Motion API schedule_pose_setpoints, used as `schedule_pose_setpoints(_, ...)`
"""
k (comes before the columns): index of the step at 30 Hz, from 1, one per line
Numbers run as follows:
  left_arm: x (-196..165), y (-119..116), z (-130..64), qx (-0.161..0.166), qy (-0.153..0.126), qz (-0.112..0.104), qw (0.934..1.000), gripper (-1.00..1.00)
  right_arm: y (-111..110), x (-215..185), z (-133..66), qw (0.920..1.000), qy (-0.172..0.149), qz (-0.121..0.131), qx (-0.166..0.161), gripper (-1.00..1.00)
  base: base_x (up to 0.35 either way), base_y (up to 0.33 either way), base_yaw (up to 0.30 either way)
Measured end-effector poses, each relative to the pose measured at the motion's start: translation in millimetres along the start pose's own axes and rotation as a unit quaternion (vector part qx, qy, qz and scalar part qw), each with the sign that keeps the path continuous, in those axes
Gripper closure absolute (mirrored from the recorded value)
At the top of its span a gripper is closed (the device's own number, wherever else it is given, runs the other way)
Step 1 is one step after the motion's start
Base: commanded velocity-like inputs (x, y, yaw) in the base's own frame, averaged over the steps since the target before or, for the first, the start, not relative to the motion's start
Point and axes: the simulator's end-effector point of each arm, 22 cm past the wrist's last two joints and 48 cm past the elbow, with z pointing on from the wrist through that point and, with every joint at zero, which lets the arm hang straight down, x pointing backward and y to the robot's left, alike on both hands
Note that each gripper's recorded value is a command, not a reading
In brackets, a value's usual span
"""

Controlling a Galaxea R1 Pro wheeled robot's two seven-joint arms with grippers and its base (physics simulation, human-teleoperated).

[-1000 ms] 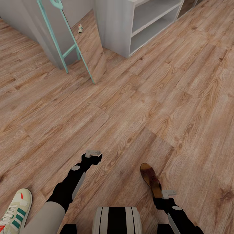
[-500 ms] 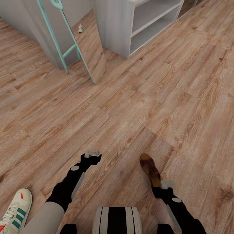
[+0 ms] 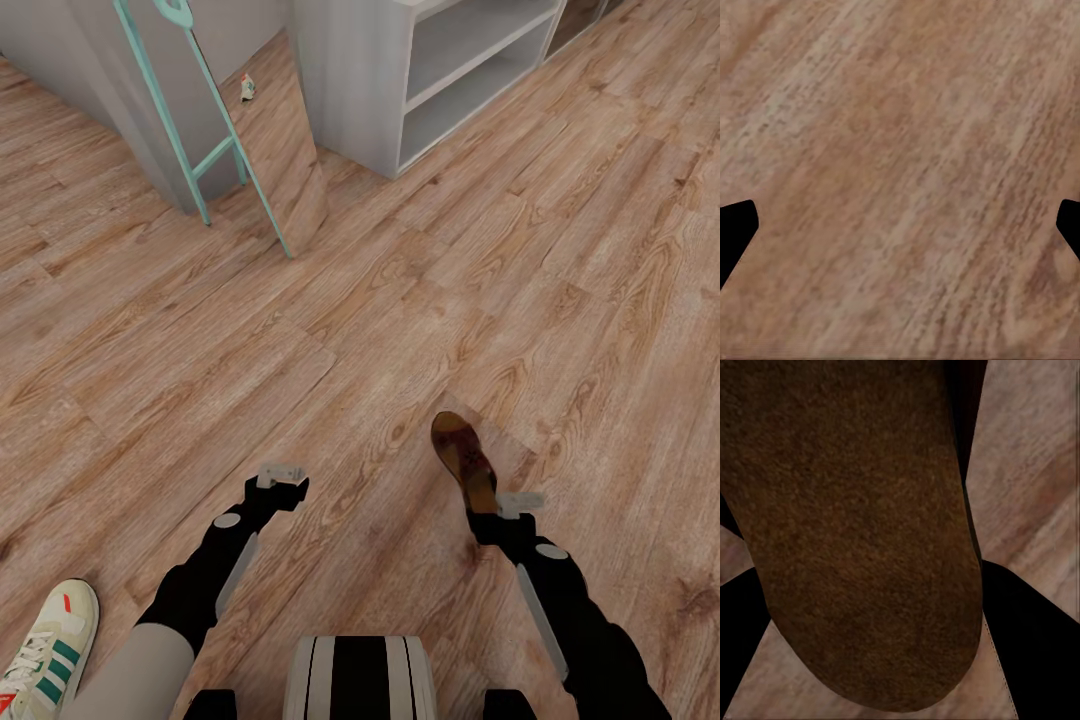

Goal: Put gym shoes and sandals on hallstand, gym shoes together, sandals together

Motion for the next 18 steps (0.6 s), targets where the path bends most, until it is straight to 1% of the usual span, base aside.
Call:
schedule_pose_setpoints(3, 0.4, 3.0, -0.3, -0.002, 0.000, 0.001, 1.0000, -1.00, 0.2, -8.8, -7.6, 1.0000, 0.009, 0.000, 0.000, 1.00, 0.000, 0.000, 0.000)
schedule_pose_setpoints(4, -0.2, 3.2, -0.4, -0.002, 0.000, 0.001, 1.0000, -1.00, 0.3, -6.2, -9.1, 0.9998, 0.020, 0.000, 0.000, 1.00, 0.000, 0.000, 0.000)
schedule_pose_setpoints(5, -2.9, 4.1, -0.7, -0.002, -0.003, 0.001, 1.0000, -1.00, 0.7, 6.7, -12.1, 0.9985, 0.055, 0.001, -0.001, 1.00, 0.000, 0.000, 0.000)
schedule_pose_setpoints(6, -5.9, 3.9, -1.1, -0.002, -0.006, 0.001, 1.0000, -1.00, 1.1, 9.8, -12.9, 0.9980, 0.063, 0.001, -0.001, 1.00, 0.000, 0.000, 0.000)
schedule_pose_setpoints(9, -16.6, 3.3, -2.7, -0.002, -0.015, 0.001, 0.9999, -1.00, 1.4, 14.0, -13.9, 0.9974, 0.072, 0.001, -0.001, 1.00, 0.000, 0.000, 0.000)
schedule_pose_setpoints(10, 10.0, -3.4, -6.7, 0.003, 0.068, -0.006, 0.9976, -1.00, 1.3, 19.8, -14.4, 0.9970, 0.078, 0.001, 0.000, 1.00, 0.000, 0.000, 0.000)
schedule_pose_setpoints(11, 9.2, -5.1, -7.9, 0.005, 0.074, -0.007, 0.9972, -1.00, 1.5, 19.6, -14.4, 0.9970, 0.077, 0.001, -0.001, 1.00, 0.000, 0.000, 0.000)
schedule_pose_setpoints(18, 2.9, -8.4, -9.4, 0.007, 0.073, -0.008, 0.9973, -1.00, 1.1, 18.2, -13.9, 0.9972, 0.075, 0.002, -0.001, 1.00, 0.000, 0.000, 0.000)
